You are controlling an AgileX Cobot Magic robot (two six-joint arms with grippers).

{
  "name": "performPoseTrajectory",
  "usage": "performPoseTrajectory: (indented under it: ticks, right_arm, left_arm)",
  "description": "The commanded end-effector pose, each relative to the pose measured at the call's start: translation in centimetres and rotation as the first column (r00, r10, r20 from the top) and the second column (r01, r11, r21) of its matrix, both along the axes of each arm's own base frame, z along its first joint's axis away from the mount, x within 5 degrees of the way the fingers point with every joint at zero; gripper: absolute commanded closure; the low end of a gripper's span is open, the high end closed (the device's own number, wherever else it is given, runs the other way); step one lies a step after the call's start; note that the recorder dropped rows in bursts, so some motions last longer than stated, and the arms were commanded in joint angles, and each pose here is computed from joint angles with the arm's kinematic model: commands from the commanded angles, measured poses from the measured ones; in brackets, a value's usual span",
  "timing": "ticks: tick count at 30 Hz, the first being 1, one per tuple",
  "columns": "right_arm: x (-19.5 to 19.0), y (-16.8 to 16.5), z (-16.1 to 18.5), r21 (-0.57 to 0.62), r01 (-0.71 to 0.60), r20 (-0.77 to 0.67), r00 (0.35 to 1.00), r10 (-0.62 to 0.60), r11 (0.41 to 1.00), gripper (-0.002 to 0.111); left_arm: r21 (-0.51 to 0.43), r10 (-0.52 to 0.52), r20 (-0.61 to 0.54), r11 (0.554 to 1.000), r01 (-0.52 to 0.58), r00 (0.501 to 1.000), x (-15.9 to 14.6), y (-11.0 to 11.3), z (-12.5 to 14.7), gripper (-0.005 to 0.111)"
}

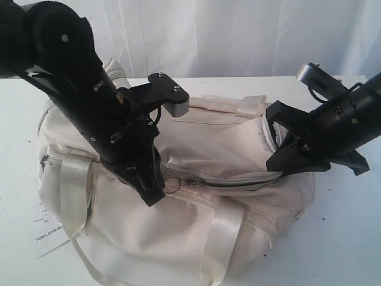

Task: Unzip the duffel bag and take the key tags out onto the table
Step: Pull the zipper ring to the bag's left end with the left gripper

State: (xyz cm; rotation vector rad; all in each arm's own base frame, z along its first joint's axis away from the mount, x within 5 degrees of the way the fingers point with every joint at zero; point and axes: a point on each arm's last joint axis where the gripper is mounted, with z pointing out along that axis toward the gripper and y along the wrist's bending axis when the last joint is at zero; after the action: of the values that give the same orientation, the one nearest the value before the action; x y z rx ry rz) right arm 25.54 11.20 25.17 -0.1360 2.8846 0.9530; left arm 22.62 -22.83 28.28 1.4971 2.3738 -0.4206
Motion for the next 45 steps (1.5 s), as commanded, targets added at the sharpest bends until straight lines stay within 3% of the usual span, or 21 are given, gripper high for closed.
performPoseTrajectory:
  ticks: [1, 9, 18, 27, 33, 40, 45]
  right_arm:
    - [0.2, -0.4, -0.1, -0.023, -0.011, 0.033, 0.999, 0.011, 1.0, 0.108]
    - [0.2, -0.4, -0.1, -0.023, -0.013, 0.033, 0.999, 0.014, 1.0, 0.108]
    - [0.2, -0.4, -0.1, -0.024, -0.016, 0.035, 0.999, 0.017, 1.0, 0.108]
    - [0.2, -0.4, -0.1, -0.026, -0.016, 0.035, 0.999, 0.017, 1.0, 0.108]
    - [0.2, -0.4, -0.1, -0.03, -0.037, 0.054, 0.998, 0.039, 0.999, 0.108]
    - [0.7, -0.5, -0.4, -0.062, -0.099, 0.168, 0.98, 0.108, 0.993, 0.108]
    - [0.9, -0.5, -0.5, -0.059, -0.1, 0.208, 0.972, 0.111, 0.993, 0.107]
  left_arm:
    - [0.062, -0.01, -0.017, 0.998, 0.011, 1.0, -0.4, 1.0, 0.5, 0.107]
    - [0.165, 0.04, 0.105, 0.985, -0.057, 0.994, -0.9, 3.4, 2.6, 0.107]
    - [0.36, 0.092, 0.247, 0.916, -0.179, 0.965, -1.0, 6.6, 4.3, 0.107]
    - [0.338, 0.272, 0.298, 0.867, -0.367, 0.915, 1.0, 11.1, 5.3, 0.107]
    - [0.31, 0.333, 0.336, 0.844, -0.437, 0.881, 2.2, 13.6, 5.8, 0.107]
    - [0.307, 0.289, 0.355, 0.862, -0.403, 0.889, 2.5, 14.4, 6.1, 0.107]
    - [0.227, 0.212, 0.269, 0.934, -0.276, 0.939, 1.9, 13.1, 5.9, 0.107]
